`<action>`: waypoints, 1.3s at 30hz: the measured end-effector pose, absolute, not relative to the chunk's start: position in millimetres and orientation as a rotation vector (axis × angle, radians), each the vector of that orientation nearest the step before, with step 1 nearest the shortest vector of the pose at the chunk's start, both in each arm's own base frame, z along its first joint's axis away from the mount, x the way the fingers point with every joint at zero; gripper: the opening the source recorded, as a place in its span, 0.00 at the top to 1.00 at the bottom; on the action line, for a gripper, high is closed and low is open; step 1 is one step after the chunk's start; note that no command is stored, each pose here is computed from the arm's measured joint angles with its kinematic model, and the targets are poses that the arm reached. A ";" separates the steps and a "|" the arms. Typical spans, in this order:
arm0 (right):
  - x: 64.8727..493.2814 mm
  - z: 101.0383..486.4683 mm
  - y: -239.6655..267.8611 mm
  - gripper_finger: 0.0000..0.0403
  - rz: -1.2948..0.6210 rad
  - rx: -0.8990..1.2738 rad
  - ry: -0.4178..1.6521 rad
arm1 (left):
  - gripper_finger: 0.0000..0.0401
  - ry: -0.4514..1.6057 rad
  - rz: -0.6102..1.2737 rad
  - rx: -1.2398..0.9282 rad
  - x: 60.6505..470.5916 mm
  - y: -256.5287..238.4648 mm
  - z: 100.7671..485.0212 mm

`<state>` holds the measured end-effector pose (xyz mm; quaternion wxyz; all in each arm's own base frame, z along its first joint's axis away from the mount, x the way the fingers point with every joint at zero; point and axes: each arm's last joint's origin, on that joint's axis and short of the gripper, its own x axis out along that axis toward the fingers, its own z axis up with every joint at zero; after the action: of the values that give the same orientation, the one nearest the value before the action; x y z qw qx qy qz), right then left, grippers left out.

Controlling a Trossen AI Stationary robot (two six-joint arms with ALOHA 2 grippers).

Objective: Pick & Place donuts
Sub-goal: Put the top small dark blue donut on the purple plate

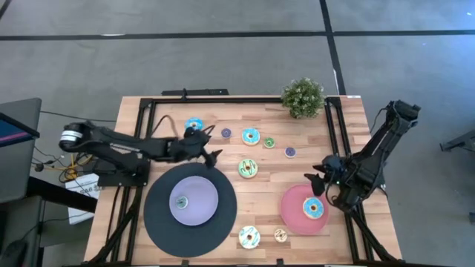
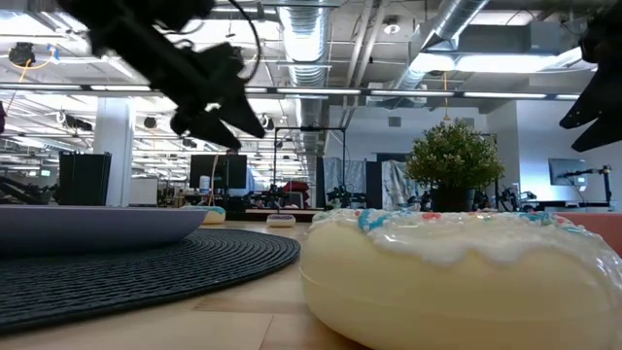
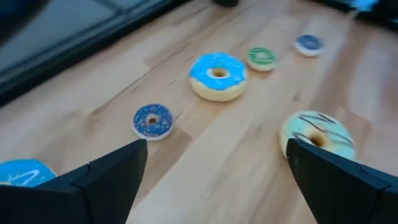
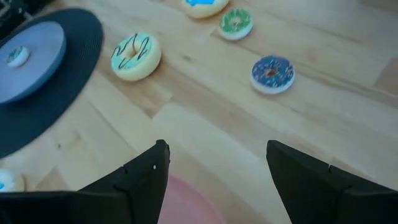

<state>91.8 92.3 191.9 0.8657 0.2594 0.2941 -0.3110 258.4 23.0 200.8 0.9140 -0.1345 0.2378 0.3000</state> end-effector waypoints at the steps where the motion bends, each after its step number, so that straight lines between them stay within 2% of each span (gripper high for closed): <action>1: 91.3 189.9 91.2 0.36 -0.659 0.546 0.606 | 0.06 0.519 0.632 -0.301 265.2 28.3 203.2; 8: 90.1 182.3 89.2 0.36 -0.678 0.574 0.582 | 0.10 0.779 0.779 -0.379 313.8 70.4 214.0; 17: 94.0 183.2 94.0 0.36 -0.637 0.601 0.558 | 0.10 0.967 0.726 -0.461 361.0 118.0 186.4; 27: 93.9 183.2 94.0 0.36 -0.636 0.598 0.559 | 0.10 1.015 0.823 -0.514 364.9 144.9 160.8; 39: 94.0 183.2 94.1 0.36 -0.635 0.597 0.562 | 0.10 1.033 0.838 -0.513 362.2 146.7 148.8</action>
<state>94.0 94.1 183.2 0.8687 0.2852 0.2684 -0.3034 362.2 146.7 148.8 0.7566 -0.2354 0.4737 0.3844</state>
